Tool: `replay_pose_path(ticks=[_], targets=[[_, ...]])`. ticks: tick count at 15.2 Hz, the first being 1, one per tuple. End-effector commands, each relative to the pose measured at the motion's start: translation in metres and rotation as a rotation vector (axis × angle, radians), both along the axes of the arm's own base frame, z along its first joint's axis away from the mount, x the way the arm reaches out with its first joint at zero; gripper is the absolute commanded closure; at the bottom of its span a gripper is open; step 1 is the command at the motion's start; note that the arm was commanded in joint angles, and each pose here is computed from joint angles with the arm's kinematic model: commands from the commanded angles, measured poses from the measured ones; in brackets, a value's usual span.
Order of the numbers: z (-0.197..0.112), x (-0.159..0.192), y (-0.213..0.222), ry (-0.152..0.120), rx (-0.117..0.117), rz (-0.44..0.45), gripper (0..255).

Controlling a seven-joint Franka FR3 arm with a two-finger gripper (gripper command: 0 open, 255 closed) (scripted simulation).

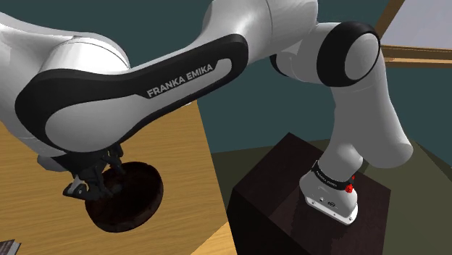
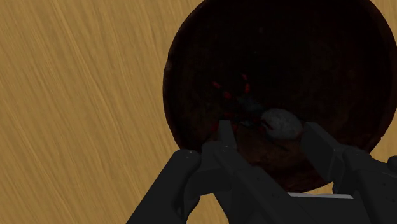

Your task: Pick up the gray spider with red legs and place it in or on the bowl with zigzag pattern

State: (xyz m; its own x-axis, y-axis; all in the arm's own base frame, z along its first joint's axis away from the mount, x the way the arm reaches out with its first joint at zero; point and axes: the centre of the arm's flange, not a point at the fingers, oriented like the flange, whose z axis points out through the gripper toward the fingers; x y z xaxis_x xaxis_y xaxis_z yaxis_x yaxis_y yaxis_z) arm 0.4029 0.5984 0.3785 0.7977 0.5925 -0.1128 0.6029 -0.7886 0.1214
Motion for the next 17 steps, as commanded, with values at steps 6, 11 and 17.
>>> replay_pose_path(ticks=[6,11,17], targets=[[-0.005,0.0,0.0,0.0,0.0,0.0,255],[-0.005,0.0,0.0,0.0,0.0,0.0,0],[0.034,0.001,0.007,0.0,0.0,0.0,0]])
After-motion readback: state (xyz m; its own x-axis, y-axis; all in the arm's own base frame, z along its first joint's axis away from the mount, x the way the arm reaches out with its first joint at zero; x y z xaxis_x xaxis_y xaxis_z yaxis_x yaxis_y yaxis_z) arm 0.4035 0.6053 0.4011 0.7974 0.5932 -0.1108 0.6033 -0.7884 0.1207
